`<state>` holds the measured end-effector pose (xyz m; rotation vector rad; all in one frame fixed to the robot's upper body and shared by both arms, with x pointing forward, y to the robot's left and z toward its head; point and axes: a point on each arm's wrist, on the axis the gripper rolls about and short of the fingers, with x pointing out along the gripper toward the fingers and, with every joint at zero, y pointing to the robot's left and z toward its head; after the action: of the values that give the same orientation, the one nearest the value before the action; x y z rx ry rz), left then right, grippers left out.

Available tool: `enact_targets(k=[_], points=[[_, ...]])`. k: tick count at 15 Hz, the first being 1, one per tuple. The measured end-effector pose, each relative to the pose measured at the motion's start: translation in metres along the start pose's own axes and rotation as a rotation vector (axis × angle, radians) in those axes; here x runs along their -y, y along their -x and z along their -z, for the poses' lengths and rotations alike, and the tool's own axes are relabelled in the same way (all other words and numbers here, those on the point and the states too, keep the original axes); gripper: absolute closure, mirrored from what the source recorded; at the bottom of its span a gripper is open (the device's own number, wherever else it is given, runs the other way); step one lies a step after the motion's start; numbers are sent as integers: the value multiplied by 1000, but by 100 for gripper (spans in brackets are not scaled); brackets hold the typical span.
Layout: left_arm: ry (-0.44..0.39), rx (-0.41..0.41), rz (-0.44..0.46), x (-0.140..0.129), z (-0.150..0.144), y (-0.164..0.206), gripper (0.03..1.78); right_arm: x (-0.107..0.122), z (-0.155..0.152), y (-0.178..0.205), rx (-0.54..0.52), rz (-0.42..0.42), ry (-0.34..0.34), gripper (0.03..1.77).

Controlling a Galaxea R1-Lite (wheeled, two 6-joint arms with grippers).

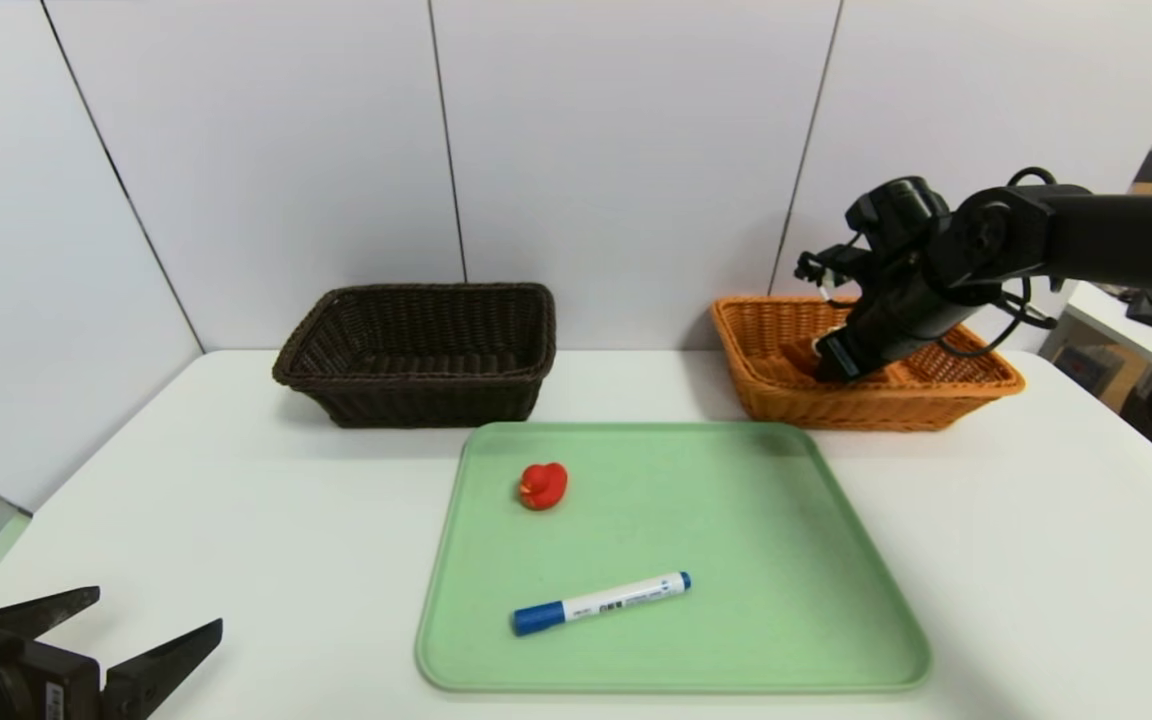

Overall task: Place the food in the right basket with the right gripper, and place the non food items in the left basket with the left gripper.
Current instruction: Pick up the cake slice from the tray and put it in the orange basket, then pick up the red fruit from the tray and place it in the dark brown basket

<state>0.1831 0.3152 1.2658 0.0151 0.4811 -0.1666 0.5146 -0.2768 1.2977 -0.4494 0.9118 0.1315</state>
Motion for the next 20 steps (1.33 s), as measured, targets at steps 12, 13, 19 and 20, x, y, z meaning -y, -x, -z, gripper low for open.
enact_targets(k=[12,13,19,20], points=[[0,-1,0,0,0,0,12,3,-2,15,33,5,6,22],[0,-1,1,0,0,0,12,4,-3,19,42,7,6,20],[-2,-2,4,0,1,0,12,10,-6,41,96,27,0,14],[-3,-1,3,0,1,0,12,11,-6,46,104,31,0,13]])
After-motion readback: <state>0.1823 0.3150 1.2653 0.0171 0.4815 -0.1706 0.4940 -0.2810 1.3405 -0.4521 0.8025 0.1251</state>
